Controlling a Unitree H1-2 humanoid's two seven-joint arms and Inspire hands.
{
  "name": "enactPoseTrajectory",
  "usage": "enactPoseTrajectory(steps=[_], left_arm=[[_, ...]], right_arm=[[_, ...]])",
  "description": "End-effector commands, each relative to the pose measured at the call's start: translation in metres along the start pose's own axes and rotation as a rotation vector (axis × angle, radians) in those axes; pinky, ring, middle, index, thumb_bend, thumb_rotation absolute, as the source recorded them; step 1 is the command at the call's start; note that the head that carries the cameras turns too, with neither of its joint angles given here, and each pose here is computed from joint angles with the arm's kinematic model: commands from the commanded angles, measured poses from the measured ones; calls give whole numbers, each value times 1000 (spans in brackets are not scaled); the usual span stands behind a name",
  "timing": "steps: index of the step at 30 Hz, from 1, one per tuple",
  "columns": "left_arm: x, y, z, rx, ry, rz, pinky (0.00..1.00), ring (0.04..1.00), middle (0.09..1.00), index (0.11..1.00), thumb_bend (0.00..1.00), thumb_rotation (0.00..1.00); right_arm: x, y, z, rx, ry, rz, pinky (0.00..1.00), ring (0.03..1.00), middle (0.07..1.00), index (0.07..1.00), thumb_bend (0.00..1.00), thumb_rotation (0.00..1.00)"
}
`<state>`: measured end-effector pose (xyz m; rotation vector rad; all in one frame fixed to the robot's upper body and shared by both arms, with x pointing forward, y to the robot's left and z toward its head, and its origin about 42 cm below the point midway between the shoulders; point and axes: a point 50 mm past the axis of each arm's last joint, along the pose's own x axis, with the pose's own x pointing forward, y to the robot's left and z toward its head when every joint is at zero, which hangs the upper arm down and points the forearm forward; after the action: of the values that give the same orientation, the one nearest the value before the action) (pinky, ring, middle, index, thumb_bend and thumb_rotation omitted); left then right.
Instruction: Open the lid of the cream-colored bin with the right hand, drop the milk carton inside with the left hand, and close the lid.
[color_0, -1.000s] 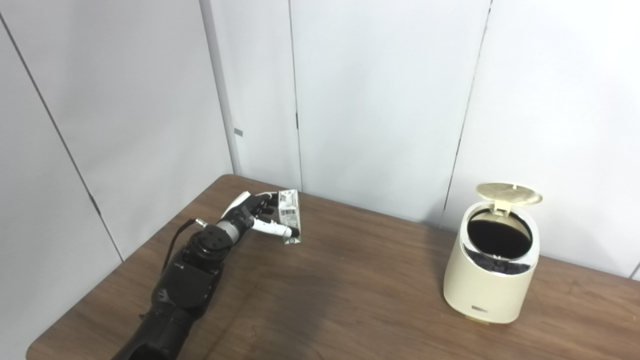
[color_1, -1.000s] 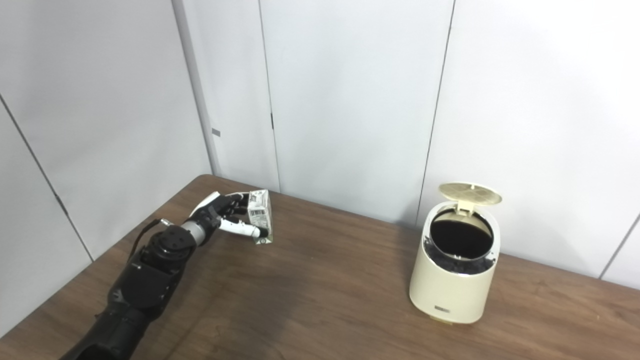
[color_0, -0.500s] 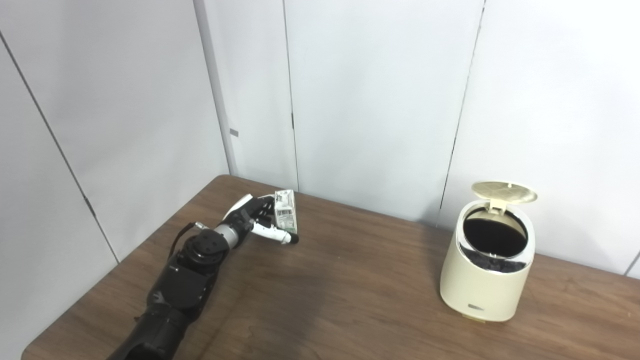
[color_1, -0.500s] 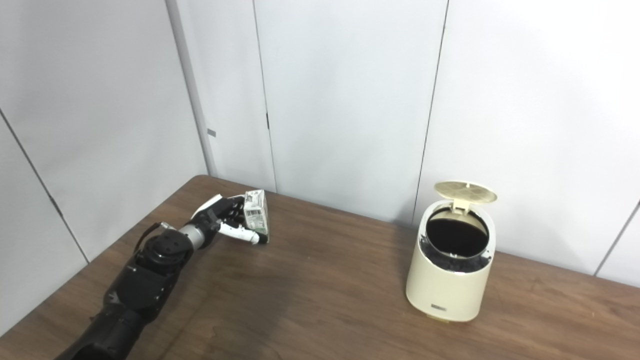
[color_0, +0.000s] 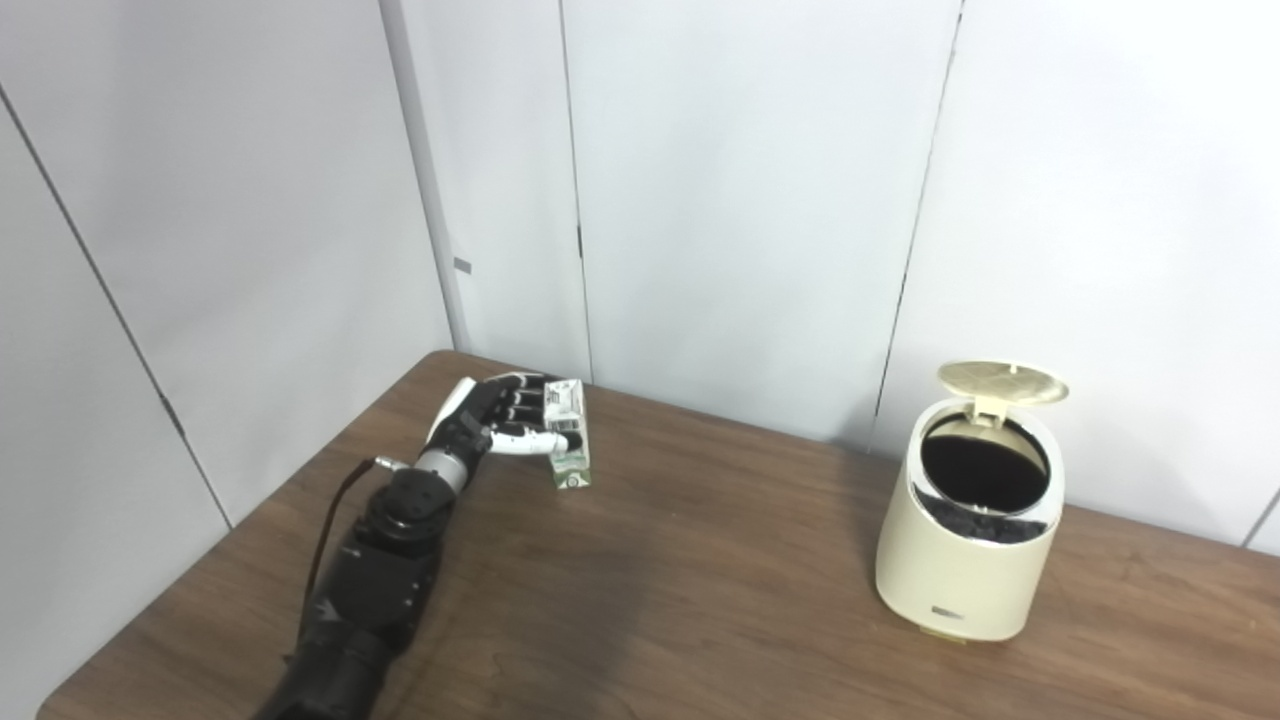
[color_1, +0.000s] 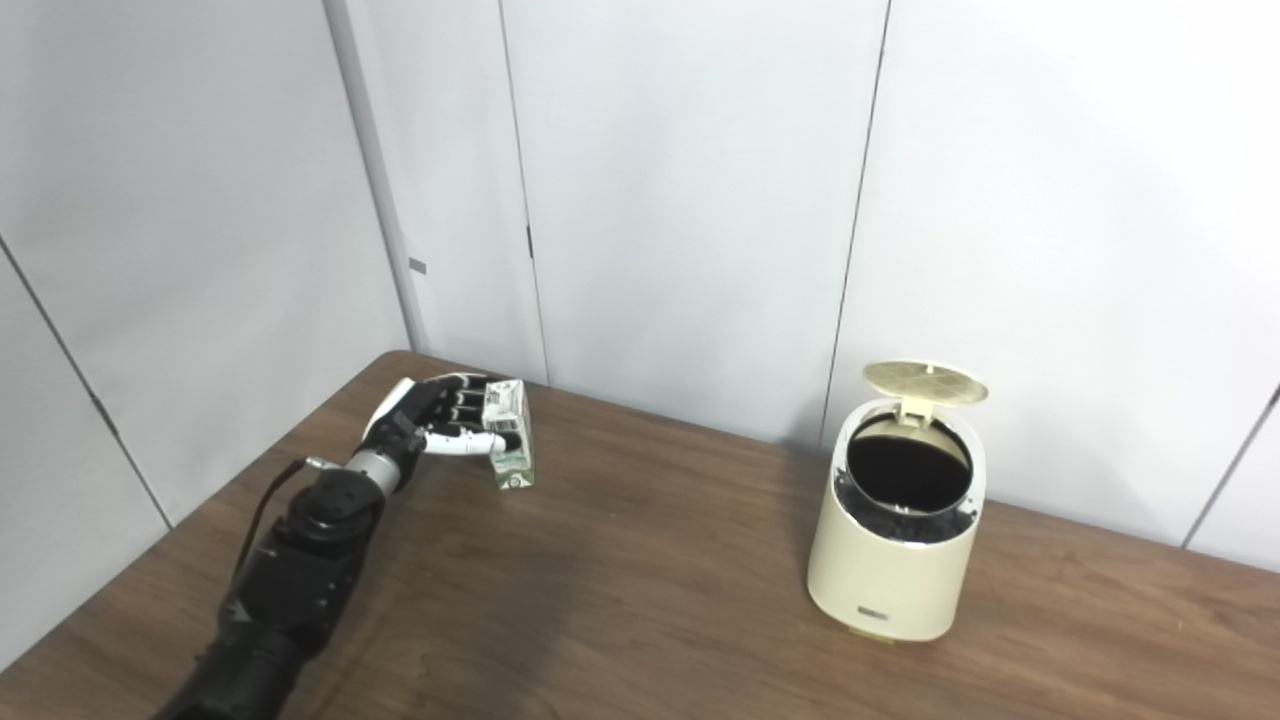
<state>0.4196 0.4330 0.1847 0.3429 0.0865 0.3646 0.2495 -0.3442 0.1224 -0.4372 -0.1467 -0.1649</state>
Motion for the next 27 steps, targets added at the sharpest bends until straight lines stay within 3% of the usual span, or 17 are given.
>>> enactPoseTrajectory(steps=[1, 4, 10, 19, 20, 21, 23, 27], left_arm=[[13, 16, 37, -13, -137, 95, 446, 527, 516, 486, 523, 0], [13, 17, 36, 20, -138, 120, 494, 561, 535, 470, 516, 0], [11, 16, 38, 54, -125, 142, 494, 554, 533, 468, 517, 0], [14, 21, 31, 55, -110, 124, 453, 525, 511, 476, 521, 0], [14, 21, 30, 56, -110, 116, 398, 480, 497, 482, 522, 0], [14, 21, 30, 66, -116, 110, 354, 436, 486, 486, 523, 0], [13, 17, 32, 89, -136, 106, 397, 475, 512, 474, 521, 0], [3, 4, 49, 145, -228, 130, 434, 499, 517, 465, 520, 0]], right_arm=[[-13, 0, -10, -13, 29, 21, 428, 608, 661, 627, 282, 604], [-13, 1, -8, -5, 34, 20, 443, 617, 666, 631, 277, 600], [-14, 0, -6, -10, 45, 23, 448, 616, 666, 640, 274, 618], [-13, 6, -8, 4, 48, 17, 467, 631, 678, 641, 271, 565], [-12, 8, -8, 1, 48, 18, 466, 629, 678, 642, 269, 565], [-12, 11, -9, 0, 43, 17, 432, 603, 673, 642, 264, 564], [-11, 16, -9, 1, 27, 16, 394, 569, 655, 637, 261, 557], [-9, 26, -6, 16, 19, 17, 414, 585, 656, 628, 246, 553]])
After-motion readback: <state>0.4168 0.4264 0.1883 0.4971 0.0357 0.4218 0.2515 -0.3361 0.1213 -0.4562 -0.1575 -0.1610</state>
